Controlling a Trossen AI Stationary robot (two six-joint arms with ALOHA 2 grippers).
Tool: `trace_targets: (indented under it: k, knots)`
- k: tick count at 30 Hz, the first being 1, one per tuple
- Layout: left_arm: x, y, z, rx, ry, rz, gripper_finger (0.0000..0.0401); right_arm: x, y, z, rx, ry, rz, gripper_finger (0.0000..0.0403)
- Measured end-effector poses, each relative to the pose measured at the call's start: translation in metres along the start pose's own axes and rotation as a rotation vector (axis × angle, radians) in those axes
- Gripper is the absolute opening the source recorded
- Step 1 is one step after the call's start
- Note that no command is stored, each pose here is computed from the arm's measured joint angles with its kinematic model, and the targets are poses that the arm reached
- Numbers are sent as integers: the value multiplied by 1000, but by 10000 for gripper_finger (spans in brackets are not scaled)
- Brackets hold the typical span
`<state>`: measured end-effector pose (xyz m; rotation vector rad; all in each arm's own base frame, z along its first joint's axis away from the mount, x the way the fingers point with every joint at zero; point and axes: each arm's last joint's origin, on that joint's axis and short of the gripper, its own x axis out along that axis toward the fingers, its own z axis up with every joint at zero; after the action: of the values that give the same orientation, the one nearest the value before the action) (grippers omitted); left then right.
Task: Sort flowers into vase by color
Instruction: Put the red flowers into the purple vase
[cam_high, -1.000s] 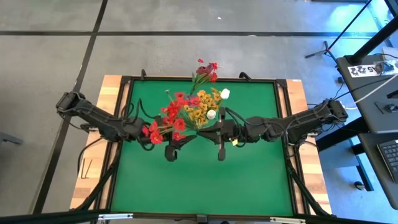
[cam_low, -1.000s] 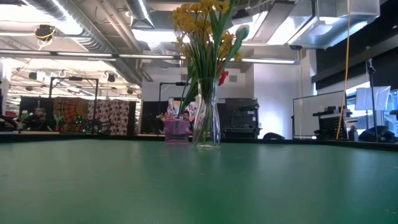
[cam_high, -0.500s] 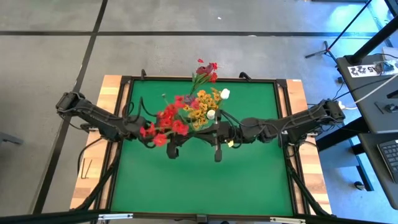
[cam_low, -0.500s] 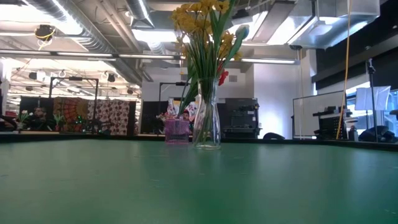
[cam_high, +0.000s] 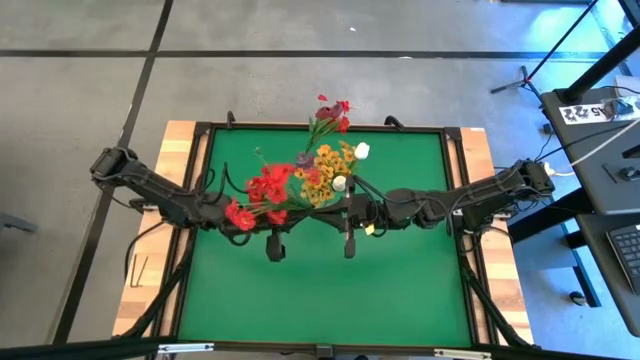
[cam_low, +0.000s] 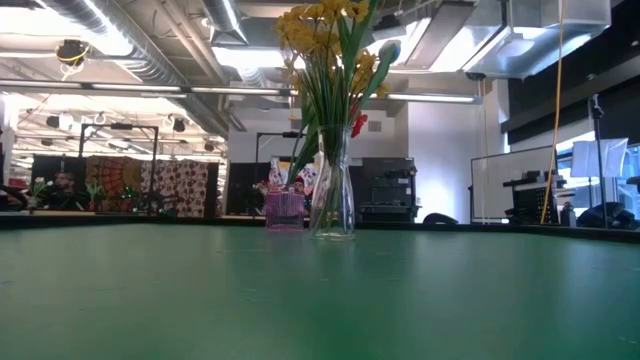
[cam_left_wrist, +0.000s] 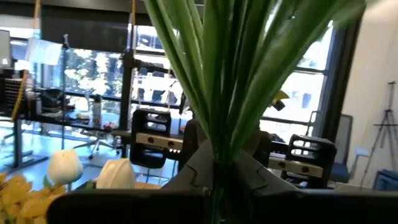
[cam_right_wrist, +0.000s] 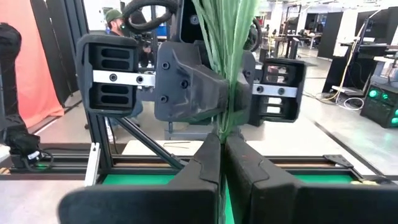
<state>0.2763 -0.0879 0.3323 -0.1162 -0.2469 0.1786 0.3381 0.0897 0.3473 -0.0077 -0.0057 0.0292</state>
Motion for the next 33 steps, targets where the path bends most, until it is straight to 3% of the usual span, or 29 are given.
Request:
trace_targets:
  k: [5,13,18,23,26,30,33]
  knots:
    - [-2,-2,0,27,6,23,8,-2,0,1,-28,8,1,42]
    - [-8,-4,5,54,7,65,3,-21,1,15,-93,29,44,174]
    - [-28,-7,27,109,-3,125,2,-52,0,39,-101,10,64,235]
    - [-56,-8,50,163,23,242,2,-83,0,57,-101,5,61,251]
    - [-69,-4,59,201,59,375,2,-97,-2,63,-106,12,10,252]
    - [-74,6,60,274,131,576,2,-107,-4,63,-123,57,-71,252]
    - [-70,16,57,322,162,646,2,-108,-6,58,-115,107,-134,253]
